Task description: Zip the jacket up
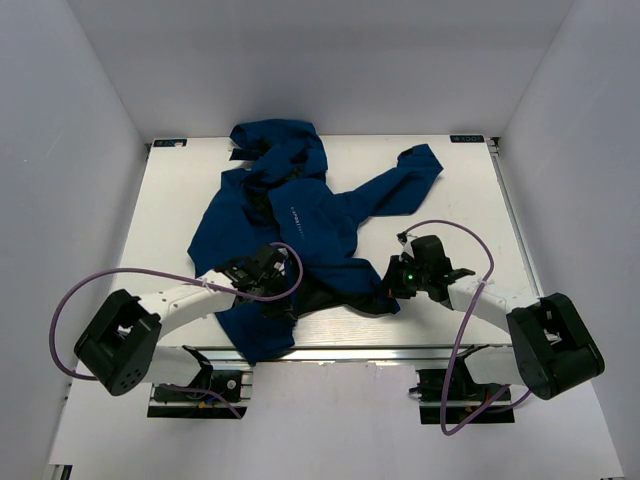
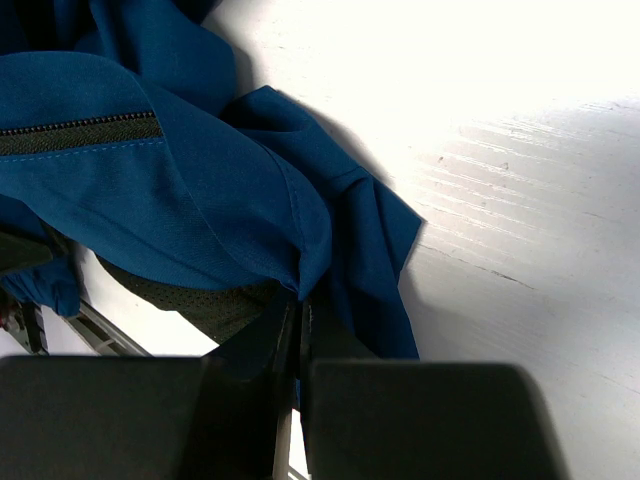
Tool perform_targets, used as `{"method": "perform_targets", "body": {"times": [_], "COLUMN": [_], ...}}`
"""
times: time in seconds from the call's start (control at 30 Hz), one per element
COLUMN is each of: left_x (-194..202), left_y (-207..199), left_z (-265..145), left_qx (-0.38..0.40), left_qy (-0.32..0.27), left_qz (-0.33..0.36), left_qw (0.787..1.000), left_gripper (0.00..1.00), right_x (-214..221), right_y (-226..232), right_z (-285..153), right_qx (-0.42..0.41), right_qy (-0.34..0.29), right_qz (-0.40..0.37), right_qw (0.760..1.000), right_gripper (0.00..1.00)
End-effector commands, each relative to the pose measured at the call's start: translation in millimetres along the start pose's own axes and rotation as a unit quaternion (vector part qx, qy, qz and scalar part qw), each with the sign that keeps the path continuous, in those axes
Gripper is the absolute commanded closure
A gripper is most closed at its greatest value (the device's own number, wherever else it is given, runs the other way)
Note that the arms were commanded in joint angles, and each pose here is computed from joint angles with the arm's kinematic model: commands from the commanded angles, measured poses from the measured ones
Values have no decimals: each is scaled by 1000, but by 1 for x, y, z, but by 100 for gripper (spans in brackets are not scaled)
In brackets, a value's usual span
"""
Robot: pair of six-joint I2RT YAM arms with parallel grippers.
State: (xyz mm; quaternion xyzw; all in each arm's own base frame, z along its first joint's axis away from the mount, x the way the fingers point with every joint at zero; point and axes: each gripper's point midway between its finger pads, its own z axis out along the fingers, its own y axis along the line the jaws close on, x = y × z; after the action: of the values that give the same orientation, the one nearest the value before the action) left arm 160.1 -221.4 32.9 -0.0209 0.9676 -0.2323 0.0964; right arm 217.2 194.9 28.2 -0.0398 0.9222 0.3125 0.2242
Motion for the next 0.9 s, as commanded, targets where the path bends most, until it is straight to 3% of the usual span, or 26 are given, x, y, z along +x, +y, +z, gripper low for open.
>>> {"method": "perform_targets", "body": {"times": [0.0, 0.07, 0.37, 0.53, 0.7, 0.87], "left_x": [-14, -14, -29, -30, -41, -56], "left_y": [-18, -21, -33, -18, -39, -91], "left_z": [-15, -16, -58, -86, -104, -115], "left_qx": [24, 29, 37, 2, 56, 180], "left_qy": [-27, -27, -78, -115, -156, -190], "left_qz": [10, 12, 34, 25, 33, 89], "left_qw": [999, 999, 996, 993, 986, 961], "left_gripper": [89, 100, 100, 100, 100, 100], "right_x": [-1, -3, -13, -15, -37, -61], "right_y": [-1, 2, -10, -24, 25, 107], "right_z": [2, 1, 3, 2, -15, -58], "right_qx": [-1, -9, 37, 65, -52, -198], "right_qy": [5, -1, -9, -5, -51, -111], "right_qz": [-11, -17, -9, 2, -80, -193], "right_qw": [1000, 1000, 999, 998, 994, 955], "right_gripper": [100, 100, 100, 100, 100, 100]}}
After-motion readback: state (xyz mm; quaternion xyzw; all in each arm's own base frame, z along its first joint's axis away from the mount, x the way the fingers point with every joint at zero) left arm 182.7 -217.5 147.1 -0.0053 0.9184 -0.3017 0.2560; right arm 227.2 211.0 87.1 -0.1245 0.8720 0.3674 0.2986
